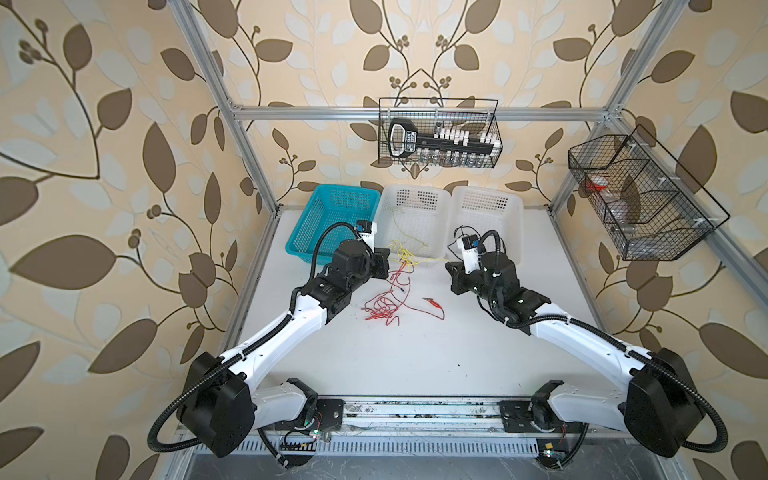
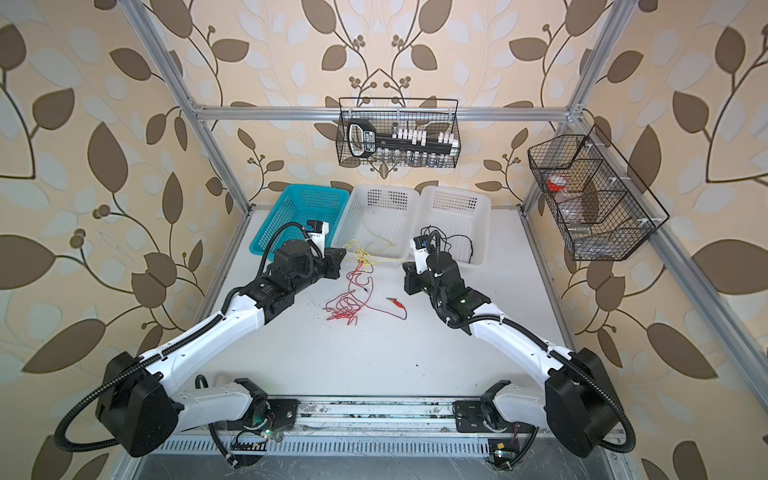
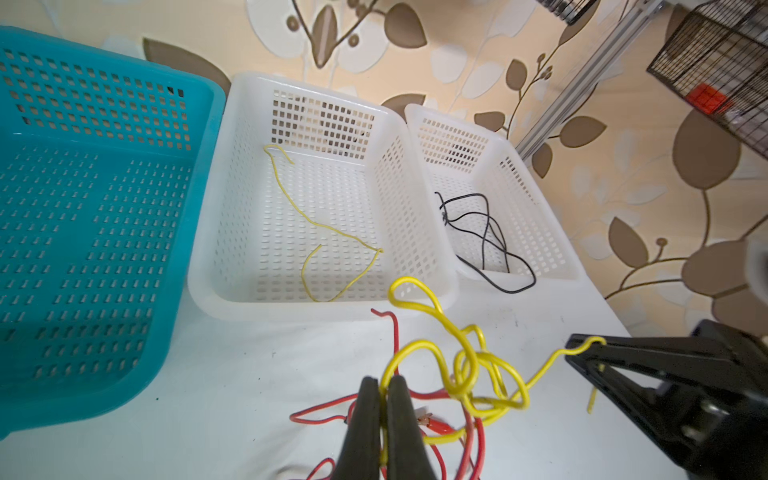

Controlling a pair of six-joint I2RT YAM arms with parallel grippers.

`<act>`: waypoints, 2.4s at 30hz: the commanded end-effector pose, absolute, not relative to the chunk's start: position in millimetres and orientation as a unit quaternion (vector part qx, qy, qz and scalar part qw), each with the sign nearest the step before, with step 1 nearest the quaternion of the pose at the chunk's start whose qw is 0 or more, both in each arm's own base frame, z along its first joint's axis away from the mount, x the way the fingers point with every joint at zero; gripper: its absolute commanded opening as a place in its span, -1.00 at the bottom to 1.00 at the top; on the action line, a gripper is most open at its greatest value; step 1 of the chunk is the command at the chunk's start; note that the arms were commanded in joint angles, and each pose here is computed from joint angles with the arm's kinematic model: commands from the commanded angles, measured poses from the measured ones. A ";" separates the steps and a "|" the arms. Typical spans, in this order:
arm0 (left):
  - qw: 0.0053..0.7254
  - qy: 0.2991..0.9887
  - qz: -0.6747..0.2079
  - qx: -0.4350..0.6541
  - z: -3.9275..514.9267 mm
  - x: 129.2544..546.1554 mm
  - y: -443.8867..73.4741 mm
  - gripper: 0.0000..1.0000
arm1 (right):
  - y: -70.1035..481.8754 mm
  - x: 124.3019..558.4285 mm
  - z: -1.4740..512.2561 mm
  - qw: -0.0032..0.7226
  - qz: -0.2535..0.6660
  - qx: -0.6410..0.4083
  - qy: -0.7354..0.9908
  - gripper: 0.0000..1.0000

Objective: Untangle the cables

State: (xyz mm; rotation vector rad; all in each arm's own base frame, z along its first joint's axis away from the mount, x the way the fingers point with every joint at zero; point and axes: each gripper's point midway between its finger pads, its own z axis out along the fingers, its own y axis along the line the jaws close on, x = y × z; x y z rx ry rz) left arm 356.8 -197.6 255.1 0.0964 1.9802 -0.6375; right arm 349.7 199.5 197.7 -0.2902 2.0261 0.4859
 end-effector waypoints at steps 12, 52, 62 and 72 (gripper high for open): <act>0.551 0.786 -0.279 -0.005 286.4 365.5 -168.0 -1.00 | 202.3 328.4 166.8 0.454 0.201 -0.154 0.854 -0.82; 0.528 0.791 -0.307 -0.042 278.7 377.0 -175.7 -1.00 | 381.1 356.0 211.8 0.480 0.343 -0.187 0.786 0.10; 0.521 0.805 -0.280 -0.056 266.0 379.6 -168.0 -1.00 | 375.9 369.6 211.0 0.491 0.329 -0.153 0.792 -0.89; 0.530 0.820 -0.212 -0.050 265.0 377.3 -147.4 -1.00 | 283.9 372.3 194.7 0.501 0.272 -0.063 0.819 -1.00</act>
